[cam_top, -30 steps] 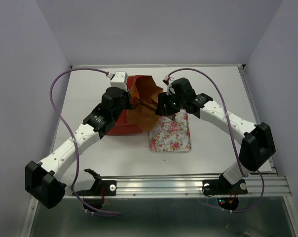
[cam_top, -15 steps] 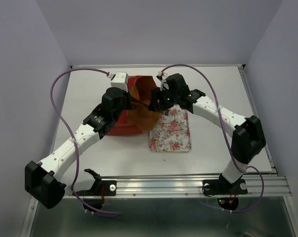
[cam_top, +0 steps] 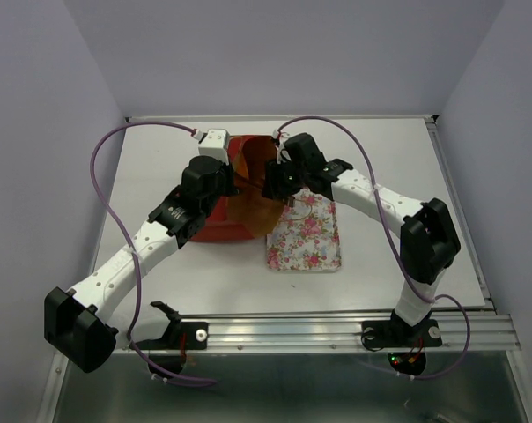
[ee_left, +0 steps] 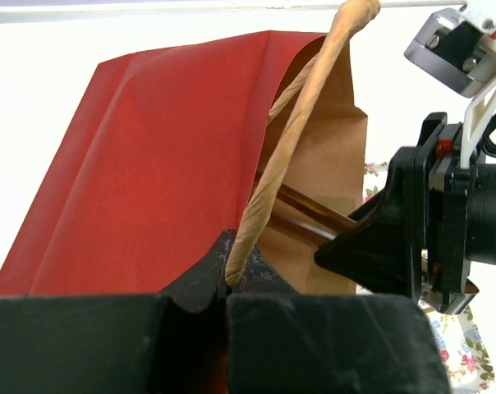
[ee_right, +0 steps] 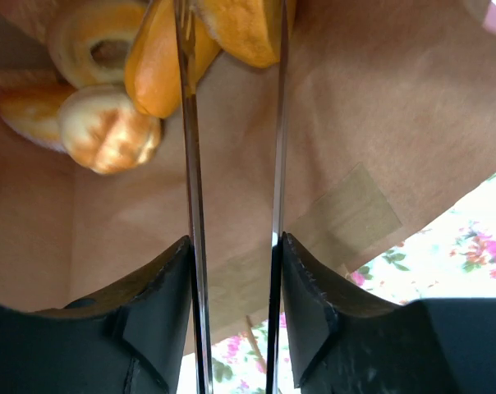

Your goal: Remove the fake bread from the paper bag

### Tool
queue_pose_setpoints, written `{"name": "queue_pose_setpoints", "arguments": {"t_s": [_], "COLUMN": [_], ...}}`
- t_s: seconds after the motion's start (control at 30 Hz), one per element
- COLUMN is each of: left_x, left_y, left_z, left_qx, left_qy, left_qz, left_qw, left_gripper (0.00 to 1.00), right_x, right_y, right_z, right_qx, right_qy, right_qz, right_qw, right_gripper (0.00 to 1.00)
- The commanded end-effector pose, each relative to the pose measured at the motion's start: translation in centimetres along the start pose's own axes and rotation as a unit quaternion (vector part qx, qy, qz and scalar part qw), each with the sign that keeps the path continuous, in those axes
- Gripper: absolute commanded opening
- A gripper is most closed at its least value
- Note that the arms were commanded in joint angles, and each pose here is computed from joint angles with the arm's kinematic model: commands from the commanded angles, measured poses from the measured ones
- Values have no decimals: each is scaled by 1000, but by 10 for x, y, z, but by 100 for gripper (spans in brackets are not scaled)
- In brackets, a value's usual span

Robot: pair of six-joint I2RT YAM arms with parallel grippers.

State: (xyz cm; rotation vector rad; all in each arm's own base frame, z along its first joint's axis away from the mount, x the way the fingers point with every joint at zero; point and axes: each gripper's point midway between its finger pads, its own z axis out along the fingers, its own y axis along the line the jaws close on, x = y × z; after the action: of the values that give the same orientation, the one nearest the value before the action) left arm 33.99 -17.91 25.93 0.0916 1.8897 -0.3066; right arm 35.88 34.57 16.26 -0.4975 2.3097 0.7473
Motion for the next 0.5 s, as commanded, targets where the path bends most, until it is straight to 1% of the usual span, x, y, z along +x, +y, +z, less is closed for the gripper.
{"name": "queue_pose_setpoints", "arguments": {"t_s": [0.0,0.07,0.1,0.13,0.2,0.27,0.3,0.33,0.37,0.47], "left_x": [-22,-23,-23,-23,-24,-24,-25,-25,-26,-26], "left_y": [-1,2,4,8,11,15,15,16,16,17], "left_z": [-8,-8,-8,-8,-7,-6,-7,-6,-6,-7], "left_qx": [-1,-9,-15,-27,-37,-49,-50,-55,-55,-59], "left_qy": [-42,-45,-46,-47,-48,-51,-52,-53,-53,-55], "left_qz": [-9,-14,-16,-21,-25,-31,-35,-37,-40,-45], "left_qw": [999,999,999,998,998,997,997,996,996,996], "left_gripper": [0,0,0,0,0,0,0,0,0,0], "right_x": [-42,-43,-49,-50,-49,-56,-54,-54,-57,-48], "right_y": [17,24,26,27,28,35,35,36,40,47], "right_z": [-9,-19,-30,-35,-46,-66,-70,-74,-84,-89], "right_qx": [-12,-16,-15,-13,-14,-20,-20,-22,-28,-49], "right_qy": [-65,-73,-86,-91,-97,-116,-118,-120,-129,-119], "right_qz": [-17,-23,-23,-17,-14,-11,-9,-7,-9,-10], "right_qw": [998,997,996,996,995,993,993,993,991,992], "right_gripper": [26,25,24,21,15,9,4,1,1,1]}}
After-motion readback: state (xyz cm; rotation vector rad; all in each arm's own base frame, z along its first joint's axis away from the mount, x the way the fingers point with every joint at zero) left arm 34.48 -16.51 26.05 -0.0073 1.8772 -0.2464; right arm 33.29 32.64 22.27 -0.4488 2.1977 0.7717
